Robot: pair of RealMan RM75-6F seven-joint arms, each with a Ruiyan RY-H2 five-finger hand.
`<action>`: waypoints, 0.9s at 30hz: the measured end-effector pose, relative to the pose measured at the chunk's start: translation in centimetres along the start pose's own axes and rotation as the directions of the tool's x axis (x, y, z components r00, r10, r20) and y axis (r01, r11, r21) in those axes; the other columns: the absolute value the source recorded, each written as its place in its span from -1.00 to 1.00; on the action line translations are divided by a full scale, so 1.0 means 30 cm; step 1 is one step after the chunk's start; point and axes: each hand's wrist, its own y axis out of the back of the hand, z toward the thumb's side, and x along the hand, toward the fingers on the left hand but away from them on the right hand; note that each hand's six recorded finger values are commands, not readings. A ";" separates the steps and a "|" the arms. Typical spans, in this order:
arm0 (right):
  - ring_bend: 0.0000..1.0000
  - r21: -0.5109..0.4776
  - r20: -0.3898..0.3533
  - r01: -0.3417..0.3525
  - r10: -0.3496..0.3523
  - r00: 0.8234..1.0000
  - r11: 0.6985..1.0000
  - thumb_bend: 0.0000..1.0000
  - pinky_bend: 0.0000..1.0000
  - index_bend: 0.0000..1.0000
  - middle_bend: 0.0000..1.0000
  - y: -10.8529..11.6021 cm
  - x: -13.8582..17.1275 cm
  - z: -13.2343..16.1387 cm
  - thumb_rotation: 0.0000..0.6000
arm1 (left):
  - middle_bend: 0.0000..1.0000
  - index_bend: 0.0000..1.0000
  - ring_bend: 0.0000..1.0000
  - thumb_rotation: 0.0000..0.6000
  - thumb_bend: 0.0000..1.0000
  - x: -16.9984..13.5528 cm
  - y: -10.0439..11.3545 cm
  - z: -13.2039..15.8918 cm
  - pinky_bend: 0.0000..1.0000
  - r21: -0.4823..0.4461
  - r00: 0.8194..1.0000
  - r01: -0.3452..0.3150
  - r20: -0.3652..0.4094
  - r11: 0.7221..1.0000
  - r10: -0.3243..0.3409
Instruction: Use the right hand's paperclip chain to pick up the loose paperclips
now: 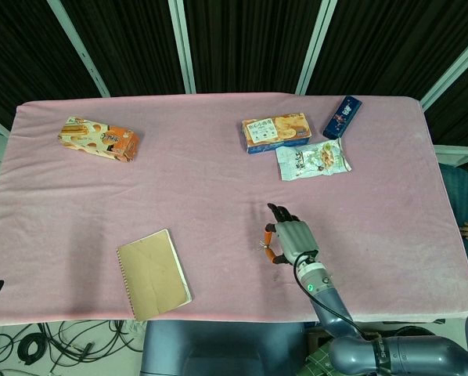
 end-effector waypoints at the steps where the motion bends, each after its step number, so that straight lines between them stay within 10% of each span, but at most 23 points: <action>1: -0.99 0.000 0.002 0.000 0.000 1.000 1.000 -0.37 -0.63 0.14 -1.00 0.005 0.006 -0.005 1.00 | -1.00 -0.94 -1.00 1.00 -0.55 0.000 0.000 0.000 -1.00 0.000 1.000 0.000 0.000 1.000 0.000; 27: -0.99 -0.029 0.098 -0.029 0.031 0.995 0.999 -0.37 -0.63 0.14 -1.00 0.011 0.053 -0.174 1.00 | -1.00 -0.94 -1.00 1.00 -0.55 0.000 -0.010 0.009 -1.00 0.010 1.000 0.006 0.000 1.000 -0.006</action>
